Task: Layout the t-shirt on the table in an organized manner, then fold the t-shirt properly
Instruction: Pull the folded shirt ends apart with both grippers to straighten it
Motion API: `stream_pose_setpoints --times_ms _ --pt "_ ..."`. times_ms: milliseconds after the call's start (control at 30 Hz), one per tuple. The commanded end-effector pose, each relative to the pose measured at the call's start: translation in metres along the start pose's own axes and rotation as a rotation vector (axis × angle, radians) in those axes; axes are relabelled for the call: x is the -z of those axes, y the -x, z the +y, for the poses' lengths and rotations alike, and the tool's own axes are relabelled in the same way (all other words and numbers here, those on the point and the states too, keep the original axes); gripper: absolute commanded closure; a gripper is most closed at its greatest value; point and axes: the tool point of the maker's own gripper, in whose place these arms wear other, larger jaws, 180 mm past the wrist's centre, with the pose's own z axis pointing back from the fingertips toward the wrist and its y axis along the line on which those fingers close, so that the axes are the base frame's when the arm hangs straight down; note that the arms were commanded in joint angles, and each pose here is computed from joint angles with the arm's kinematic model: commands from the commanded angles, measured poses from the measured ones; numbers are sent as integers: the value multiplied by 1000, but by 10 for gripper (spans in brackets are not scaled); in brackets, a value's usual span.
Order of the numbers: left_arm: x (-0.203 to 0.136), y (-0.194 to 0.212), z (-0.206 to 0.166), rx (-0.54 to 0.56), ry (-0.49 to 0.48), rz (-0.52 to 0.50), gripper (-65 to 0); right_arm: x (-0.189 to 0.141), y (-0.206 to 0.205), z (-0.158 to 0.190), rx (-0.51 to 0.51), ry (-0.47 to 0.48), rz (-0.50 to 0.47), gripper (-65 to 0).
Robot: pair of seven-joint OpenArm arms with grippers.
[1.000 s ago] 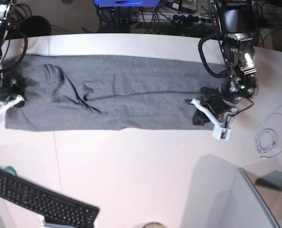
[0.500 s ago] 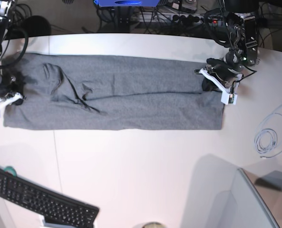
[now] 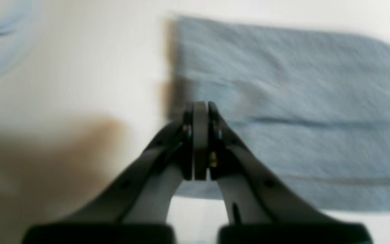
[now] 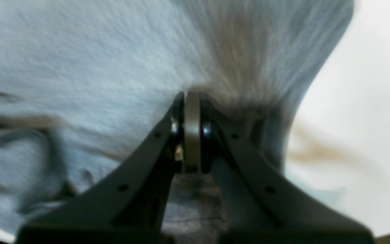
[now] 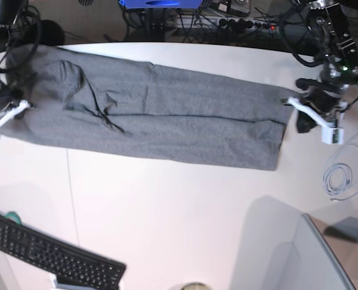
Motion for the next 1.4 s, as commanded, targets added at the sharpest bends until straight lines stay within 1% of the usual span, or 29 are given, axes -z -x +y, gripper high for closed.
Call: stream_pose_setpoints --times_ms 0,100,167,200,267,367,467,600,667,833,1033,1167,1300,1367 --pt "-5 -8 9 19 -4 -26 0 -10 -21 -1 -26 1 -69 -11" --pt "-6 -9 16 46 32 -36 0 -21 -31 3 -60 5 -107 -12" --pt "-7 -4 24 42 36 -27 0 -22 -31 3 -66 5 -104 -12" --pt "-7 1 28 36 32 -17 0 -22 -30 3 -70 6 -96 -12" --pt "-6 9 32 20 29 1 0 -19 -21 9 -89 -6 -48 -11" --pt "6 32 19 -2 81 62 0 -17 -6 12 -90 -14 -1 -9" --pt "16 53 6 -39 126 110 0 -9 8 12 -61 -21 29 -9" --pt "26 69 -5 -130 148 66 0 7 25 6 -11 -26 61 -9" --pt "27 79 -6 -154 151 76 0 14 33 3 12 -27 83 -9" --pt "29 99 -14 -161 176 132 0 28 39 -12 50 -14 105 -9" --pt "15 124 -19 -166 180 183 0 40 37 -22 86 -11 133 -9" --pt "6 123 -14 -148 167 175 0 44 31 -21 92 -14 119 -11" --pt "-4 103 -14 -87 159 129 0 41 25 -21 79 -12 104 -9" --pt "-8 84 -16 -60 154 81 0 34 22 -21 58 -6 87 -9"
